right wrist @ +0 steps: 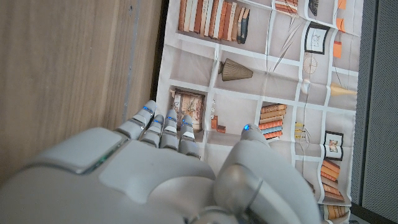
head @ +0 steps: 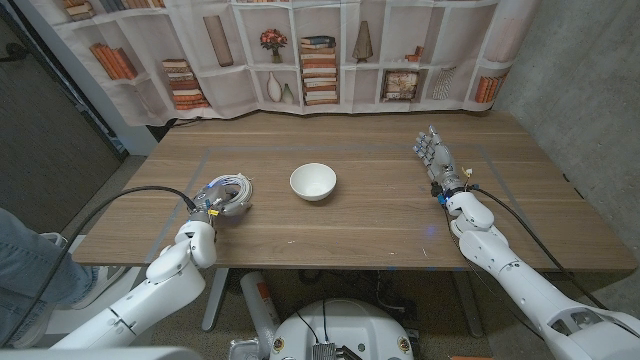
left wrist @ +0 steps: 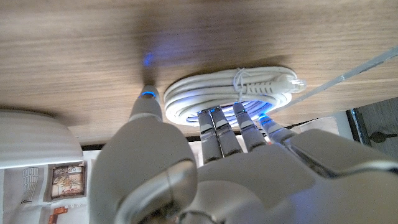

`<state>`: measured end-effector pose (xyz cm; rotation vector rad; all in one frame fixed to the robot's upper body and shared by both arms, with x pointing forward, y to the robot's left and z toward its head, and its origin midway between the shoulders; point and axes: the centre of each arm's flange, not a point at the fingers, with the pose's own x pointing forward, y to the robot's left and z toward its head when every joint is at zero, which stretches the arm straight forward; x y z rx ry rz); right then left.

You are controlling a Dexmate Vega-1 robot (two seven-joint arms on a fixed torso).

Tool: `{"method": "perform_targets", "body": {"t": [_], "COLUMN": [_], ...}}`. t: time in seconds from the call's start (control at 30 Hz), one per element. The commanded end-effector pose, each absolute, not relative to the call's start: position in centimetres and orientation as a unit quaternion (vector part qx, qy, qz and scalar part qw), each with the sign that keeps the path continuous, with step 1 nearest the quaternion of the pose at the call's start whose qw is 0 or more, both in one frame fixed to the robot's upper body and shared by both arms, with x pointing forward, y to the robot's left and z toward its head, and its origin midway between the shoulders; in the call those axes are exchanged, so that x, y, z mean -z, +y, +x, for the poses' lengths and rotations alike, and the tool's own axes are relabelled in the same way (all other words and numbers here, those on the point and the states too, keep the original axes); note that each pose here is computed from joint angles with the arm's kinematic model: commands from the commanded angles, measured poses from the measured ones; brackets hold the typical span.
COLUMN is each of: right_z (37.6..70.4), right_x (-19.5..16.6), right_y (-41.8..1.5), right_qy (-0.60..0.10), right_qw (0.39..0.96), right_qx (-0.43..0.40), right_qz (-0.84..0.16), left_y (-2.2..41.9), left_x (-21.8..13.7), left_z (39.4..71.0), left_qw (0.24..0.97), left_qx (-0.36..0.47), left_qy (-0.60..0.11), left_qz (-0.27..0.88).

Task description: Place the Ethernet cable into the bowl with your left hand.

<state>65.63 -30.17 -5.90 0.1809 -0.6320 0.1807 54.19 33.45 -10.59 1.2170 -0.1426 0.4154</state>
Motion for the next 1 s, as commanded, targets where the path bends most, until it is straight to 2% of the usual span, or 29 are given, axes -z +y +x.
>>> {"method": "perform_targets", "body": {"t": [0.03, 1.0], "right_z": [65.74, 65.22], "right_x": [5.99, 6.55], "right_y": [-30.16, -30.62], "right_qy": [-0.311, -0.311], "right_qw": [0.942, 0.941], "right_qx": [-0.091, -0.089], "right_qz": [0.093, 0.099], "left_y": [32.78, 32.01], "left_x": [10.8, 10.65], "left_z": [54.45, 54.31], "left_qw": [0.794, 0.791], "left_qx": [-0.195, -0.21], "left_qy": [-0.059, -0.063], "left_qz": [0.572, 0.572]}}
